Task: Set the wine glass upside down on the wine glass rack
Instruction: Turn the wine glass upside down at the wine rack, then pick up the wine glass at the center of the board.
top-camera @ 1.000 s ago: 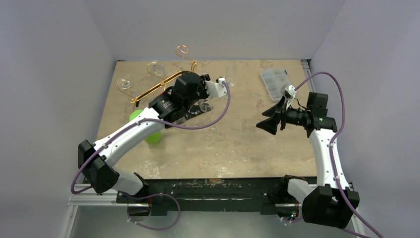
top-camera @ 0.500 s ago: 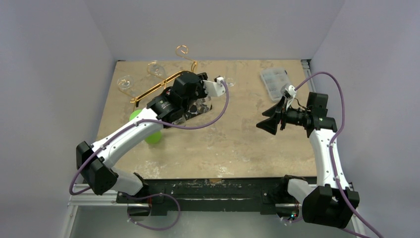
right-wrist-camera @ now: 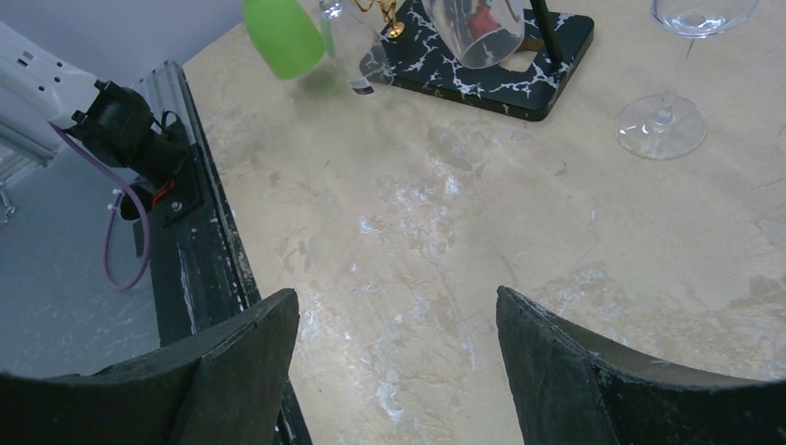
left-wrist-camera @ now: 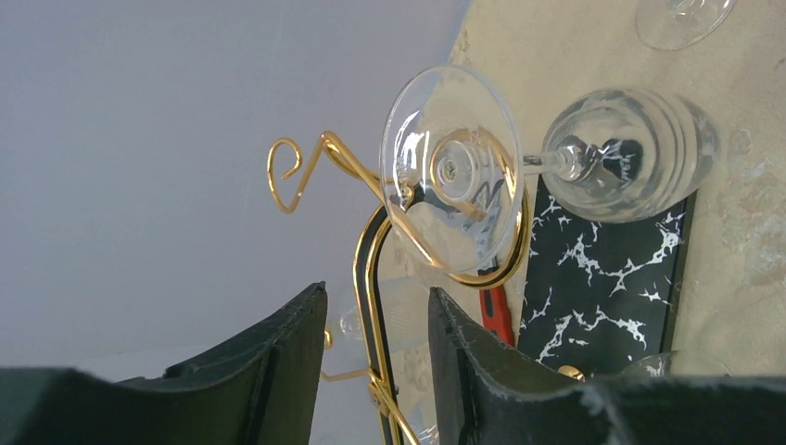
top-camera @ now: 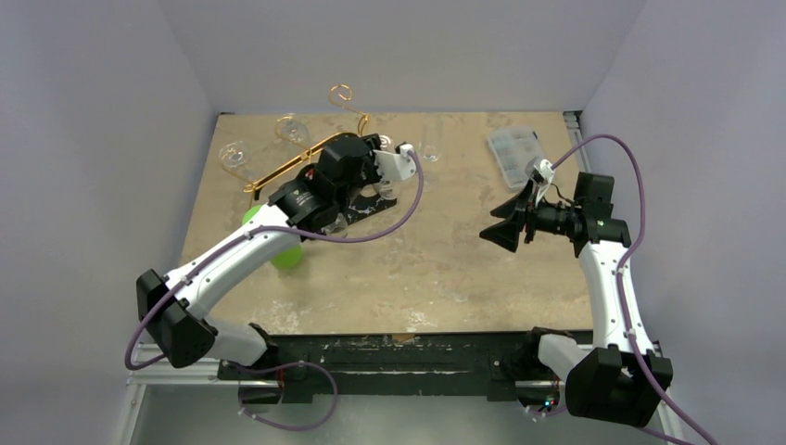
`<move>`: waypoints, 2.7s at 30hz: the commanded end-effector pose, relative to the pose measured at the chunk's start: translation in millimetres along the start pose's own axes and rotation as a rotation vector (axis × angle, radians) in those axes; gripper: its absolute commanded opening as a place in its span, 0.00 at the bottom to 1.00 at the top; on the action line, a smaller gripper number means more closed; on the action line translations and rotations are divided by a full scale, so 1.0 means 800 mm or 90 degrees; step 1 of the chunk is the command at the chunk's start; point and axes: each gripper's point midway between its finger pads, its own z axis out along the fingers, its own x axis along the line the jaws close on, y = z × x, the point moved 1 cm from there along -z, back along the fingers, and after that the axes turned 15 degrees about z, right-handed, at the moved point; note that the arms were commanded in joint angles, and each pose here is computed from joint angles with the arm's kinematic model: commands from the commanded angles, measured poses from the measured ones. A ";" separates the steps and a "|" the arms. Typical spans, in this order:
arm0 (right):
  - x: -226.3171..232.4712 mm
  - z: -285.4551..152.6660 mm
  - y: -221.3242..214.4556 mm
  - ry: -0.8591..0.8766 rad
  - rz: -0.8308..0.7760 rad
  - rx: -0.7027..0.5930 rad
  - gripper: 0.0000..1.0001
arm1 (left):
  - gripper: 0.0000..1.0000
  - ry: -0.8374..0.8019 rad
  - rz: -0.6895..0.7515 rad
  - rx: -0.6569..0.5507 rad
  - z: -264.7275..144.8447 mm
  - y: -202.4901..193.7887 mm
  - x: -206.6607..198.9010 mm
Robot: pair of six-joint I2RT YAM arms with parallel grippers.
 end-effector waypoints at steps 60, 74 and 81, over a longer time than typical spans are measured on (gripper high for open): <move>-0.012 -0.016 0.050 -0.078 -0.122 0.129 0.77 | 0.92 0.115 -0.586 -0.246 -0.216 -0.065 -0.022; -0.001 0.042 0.132 -0.098 -0.154 0.132 0.77 | 0.93 0.094 -0.595 -0.255 -0.209 -0.062 -0.034; -0.006 0.056 0.167 -0.110 -0.155 0.110 0.77 | 0.93 0.092 -0.593 -0.253 -0.208 -0.062 -0.035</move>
